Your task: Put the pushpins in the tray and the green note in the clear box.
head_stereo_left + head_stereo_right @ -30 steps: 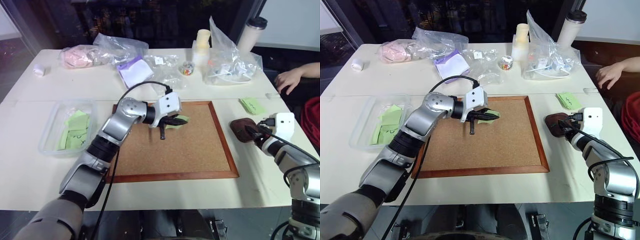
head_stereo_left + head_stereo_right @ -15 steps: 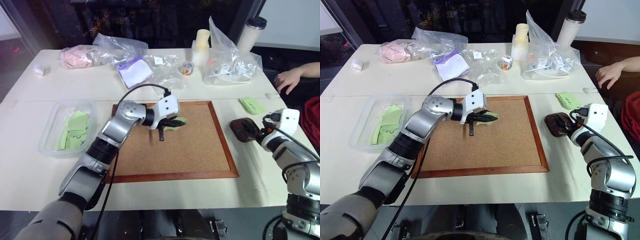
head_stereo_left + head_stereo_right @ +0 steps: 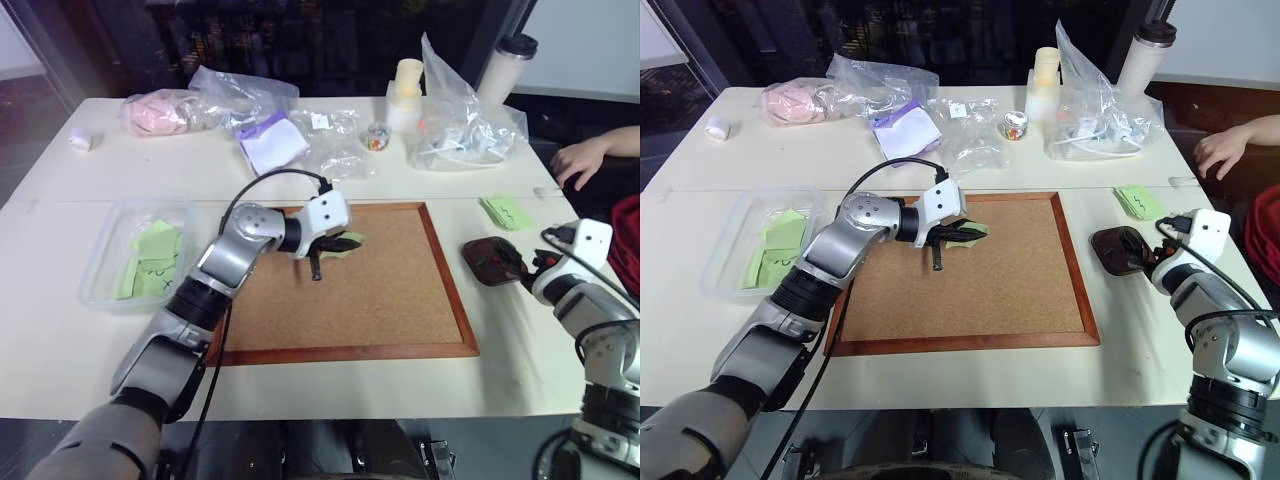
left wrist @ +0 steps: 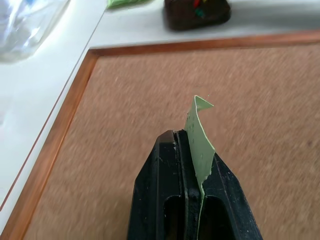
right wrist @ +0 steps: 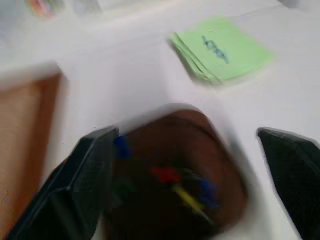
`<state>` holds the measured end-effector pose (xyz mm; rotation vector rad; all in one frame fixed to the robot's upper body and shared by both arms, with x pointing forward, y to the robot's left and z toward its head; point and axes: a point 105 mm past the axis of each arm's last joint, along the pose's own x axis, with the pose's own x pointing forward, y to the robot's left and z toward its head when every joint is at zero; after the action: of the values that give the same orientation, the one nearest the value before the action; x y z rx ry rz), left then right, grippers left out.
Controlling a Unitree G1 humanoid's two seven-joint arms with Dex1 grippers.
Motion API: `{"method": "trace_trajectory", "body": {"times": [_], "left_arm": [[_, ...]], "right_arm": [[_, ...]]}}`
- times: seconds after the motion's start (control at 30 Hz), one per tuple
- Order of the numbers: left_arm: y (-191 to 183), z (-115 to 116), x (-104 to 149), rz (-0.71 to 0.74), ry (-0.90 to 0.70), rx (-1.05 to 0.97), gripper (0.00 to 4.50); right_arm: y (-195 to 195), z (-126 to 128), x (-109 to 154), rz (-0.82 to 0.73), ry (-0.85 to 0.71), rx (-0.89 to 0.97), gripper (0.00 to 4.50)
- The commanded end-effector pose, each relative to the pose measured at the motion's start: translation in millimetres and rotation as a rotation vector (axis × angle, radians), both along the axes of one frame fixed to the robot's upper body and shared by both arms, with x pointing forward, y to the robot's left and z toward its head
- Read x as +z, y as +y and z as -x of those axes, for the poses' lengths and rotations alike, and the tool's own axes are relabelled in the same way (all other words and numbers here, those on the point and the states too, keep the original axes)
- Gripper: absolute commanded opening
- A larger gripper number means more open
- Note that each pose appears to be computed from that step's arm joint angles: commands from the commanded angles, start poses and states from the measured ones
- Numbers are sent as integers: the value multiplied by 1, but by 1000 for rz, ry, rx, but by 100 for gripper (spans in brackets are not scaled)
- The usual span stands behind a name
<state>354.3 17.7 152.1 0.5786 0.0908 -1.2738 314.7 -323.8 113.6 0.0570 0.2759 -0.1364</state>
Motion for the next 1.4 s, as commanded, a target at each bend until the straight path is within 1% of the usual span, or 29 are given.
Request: {"method": "trace_trajectory", "body": {"times": [0.03, 0.13, 0.5, 0.6, 0.7, 0.87, 1.0, 1.13, 1.27, 1.37, 1.4], "left_arm": [[-6, 3, 13, 32, -48, -23, 0], [-6, 4, 14, 34, -50, -25, 0], [-5, 1, 15, 38, -65, -9, 0], [-5, 1, 16, 44, -70, -5, 0], [-6, 0, 17, 48, -74, -2, 0], [-6, 0, 17, 51, -78, 0, 0], [-6, -1, 17, 51, -80, 2, 0], [-6, -1, 17, 51, -81, 2, 0], [-6, 0, 16, 51, -81, 3, 0], [-6, 0, 16, 50, -83, 5, 0], [-6, 0, 16, 51, -84, 6, 0]], "right_arm": [[6, -5, 8, 110, -29, 28, 448], [10, -7, 4, 118, -23, 47, 448], [11, -9, 4, 95, -22, 55, 448], [11, -9, 8, 32, -46, 35, 448], [8, -11, 16, -64, -81, 1, 448], [2, -11, 31, -189, -149, -33, 448], [2, -11, 33, -236, -153, -38, 448], [3, -9, 29, -228, -131, -32, 448], [5, -7, 11, -100, -38, -14, 448], [6, -5, -4, -26, 30, -5, 448], [6, -5, -5, -12, 35, -2, 448]]}}
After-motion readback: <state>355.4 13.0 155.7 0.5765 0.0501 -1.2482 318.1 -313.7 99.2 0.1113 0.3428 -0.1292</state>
